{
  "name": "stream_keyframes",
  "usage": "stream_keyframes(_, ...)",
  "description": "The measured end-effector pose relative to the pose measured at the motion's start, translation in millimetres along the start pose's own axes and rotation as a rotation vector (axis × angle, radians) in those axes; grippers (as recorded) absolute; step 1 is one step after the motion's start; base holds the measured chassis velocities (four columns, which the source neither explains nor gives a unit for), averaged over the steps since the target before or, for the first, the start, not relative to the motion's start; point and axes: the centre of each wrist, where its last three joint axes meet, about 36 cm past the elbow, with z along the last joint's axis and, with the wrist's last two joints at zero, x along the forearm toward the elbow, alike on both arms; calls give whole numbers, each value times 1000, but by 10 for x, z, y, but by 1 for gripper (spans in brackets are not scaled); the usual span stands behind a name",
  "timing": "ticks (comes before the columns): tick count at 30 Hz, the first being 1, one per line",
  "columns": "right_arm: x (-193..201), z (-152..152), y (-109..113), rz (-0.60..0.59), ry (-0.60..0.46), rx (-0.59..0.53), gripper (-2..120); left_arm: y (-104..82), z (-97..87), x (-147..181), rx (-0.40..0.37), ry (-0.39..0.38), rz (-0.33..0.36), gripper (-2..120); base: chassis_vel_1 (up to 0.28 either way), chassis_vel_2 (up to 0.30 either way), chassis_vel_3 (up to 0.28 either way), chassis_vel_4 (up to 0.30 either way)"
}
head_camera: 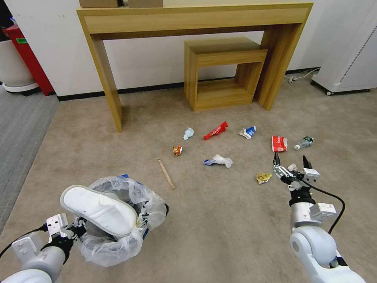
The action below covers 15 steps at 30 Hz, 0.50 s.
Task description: Pick up the trash bin and place the garbage on the floor into it.
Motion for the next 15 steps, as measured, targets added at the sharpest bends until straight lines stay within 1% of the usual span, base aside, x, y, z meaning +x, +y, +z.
stream_keyframes(15, -35, 15, 10, -7, 1, 0, 100, 1, 17, 7, -6, -9, -12, 0, -75, 71, 76, -78)
